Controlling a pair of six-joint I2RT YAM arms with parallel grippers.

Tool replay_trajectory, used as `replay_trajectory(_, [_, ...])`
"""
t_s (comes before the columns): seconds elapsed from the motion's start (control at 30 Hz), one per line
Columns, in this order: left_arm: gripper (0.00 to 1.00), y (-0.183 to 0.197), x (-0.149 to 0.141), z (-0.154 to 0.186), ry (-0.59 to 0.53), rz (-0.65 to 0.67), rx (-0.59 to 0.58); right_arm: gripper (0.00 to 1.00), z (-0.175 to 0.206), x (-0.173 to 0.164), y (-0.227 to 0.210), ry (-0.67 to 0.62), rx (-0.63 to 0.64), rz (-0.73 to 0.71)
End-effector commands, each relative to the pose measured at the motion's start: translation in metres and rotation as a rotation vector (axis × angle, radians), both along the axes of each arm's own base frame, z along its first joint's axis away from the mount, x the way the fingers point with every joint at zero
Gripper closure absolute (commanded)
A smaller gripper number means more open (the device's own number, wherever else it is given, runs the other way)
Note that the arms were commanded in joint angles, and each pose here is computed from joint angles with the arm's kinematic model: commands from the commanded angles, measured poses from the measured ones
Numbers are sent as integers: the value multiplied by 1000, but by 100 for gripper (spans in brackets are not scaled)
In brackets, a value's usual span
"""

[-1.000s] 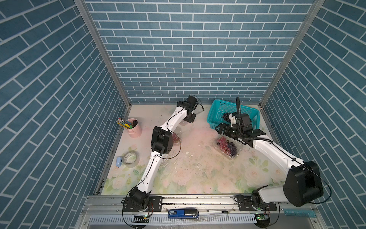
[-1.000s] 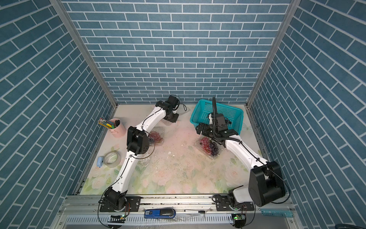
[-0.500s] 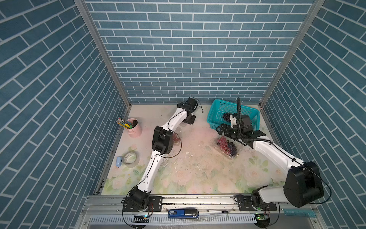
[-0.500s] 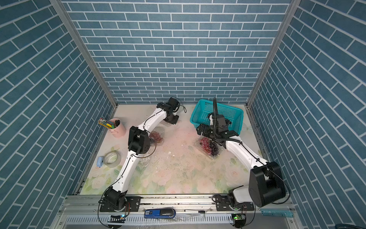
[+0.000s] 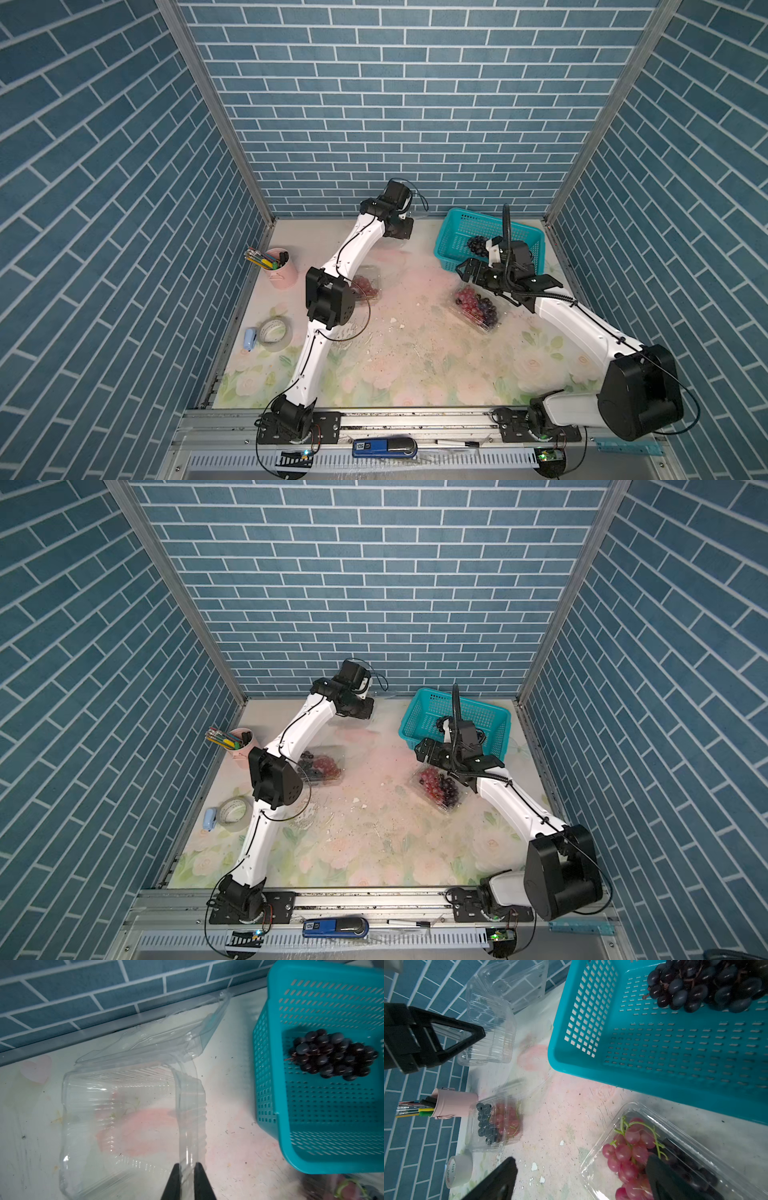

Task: Pack grapes into containers
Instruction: Pick up the packing box from the center of the board, then place the packing box at the center of the board.

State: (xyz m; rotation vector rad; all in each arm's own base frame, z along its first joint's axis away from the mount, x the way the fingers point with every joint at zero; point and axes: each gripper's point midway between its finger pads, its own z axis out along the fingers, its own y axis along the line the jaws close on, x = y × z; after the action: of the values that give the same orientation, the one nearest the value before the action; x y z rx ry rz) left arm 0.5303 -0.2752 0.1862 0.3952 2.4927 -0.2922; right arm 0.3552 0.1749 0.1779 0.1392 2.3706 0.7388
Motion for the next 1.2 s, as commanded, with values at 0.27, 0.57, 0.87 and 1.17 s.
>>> replay_trajectory(0.27, [86,-31,-72,59,110,104,-274,2,26,-8,-28,-58,-3,-31])
replay_trajectory(0.57, [86,-40,-135,19,224,225,-363,2,31,-9,-41,-80,24,-38])
replay_trajectory(0.87, [82,-38,-161,-34,265,340,-393,2,10,-16,-37,-41,48,-15])
replay_trajectory(1.17, [68,-62,-166,-58,317,316,-396,2,4,-20,-40,-27,27,-10])
